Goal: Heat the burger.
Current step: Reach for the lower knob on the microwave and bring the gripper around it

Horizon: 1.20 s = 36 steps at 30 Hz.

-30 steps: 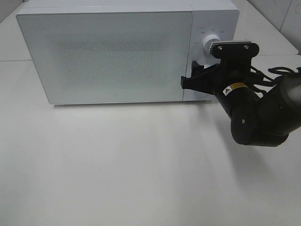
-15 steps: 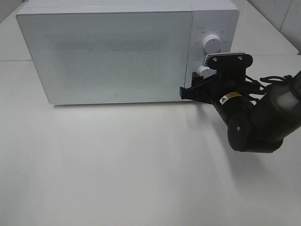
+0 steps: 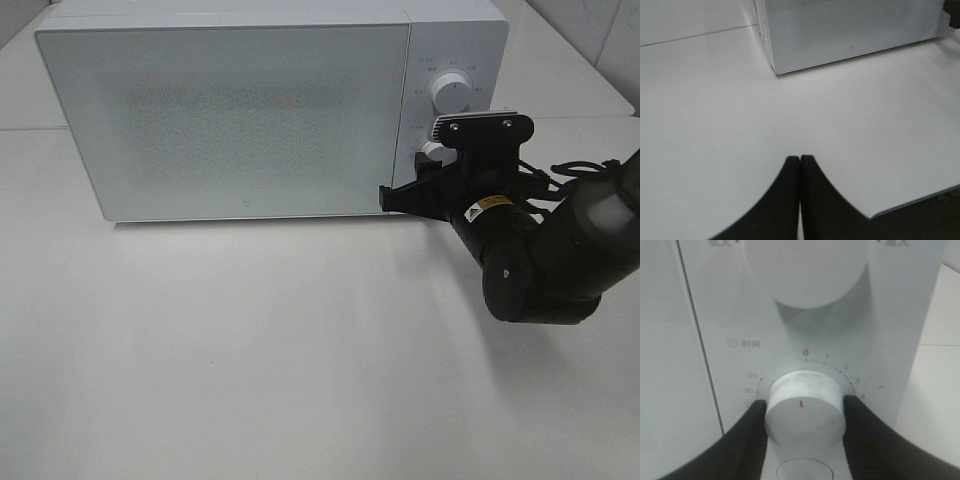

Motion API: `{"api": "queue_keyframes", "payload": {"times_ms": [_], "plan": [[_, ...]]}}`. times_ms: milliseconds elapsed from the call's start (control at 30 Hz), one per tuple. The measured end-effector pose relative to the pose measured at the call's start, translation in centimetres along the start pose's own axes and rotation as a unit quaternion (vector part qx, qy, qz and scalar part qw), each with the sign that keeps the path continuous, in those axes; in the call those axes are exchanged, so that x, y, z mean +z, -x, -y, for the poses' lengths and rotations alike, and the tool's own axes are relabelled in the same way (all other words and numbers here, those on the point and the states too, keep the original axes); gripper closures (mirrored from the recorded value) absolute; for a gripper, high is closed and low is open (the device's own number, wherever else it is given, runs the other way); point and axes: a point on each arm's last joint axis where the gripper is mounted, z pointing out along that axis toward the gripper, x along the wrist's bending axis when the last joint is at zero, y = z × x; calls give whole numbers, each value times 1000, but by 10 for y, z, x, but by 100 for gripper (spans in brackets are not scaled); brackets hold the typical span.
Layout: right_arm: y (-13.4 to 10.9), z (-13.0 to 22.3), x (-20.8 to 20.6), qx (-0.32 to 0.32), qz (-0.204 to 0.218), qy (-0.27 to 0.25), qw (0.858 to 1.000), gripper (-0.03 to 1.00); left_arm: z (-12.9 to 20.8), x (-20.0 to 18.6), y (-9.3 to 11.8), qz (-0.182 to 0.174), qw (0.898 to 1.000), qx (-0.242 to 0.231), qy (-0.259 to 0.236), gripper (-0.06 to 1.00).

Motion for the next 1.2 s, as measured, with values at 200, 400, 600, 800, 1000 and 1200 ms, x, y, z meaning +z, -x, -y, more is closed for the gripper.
{"api": "queue_keyframes", "payload": {"times_ms": [200, 400, 600, 800, 1000, 1200], "plan": [[0, 0, 0, 2, 0, 0, 1000, 54, 0, 0, 0, 0, 1000, 0, 0, 94], [0, 0, 0, 79, -2, 0, 997, 54, 0, 0, 0, 0, 1000, 0, 0, 94], [0, 0, 0, 164, -2, 0, 986, 54, 0, 0, 0, 0, 1000, 0, 0, 94], [0, -1, 1, 311, -2, 1, 950, 54, 0, 0, 0, 0, 1000, 0, 0, 94], [-3, -1, 0, 477, -3, 4, 879, 54, 0, 0, 0, 0, 1000, 0, 0, 94], [-3, -2, 0, 634, -6, 7, 773, 54, 0, 0, 0, 0, 1000, 0, 0, 94]]}}
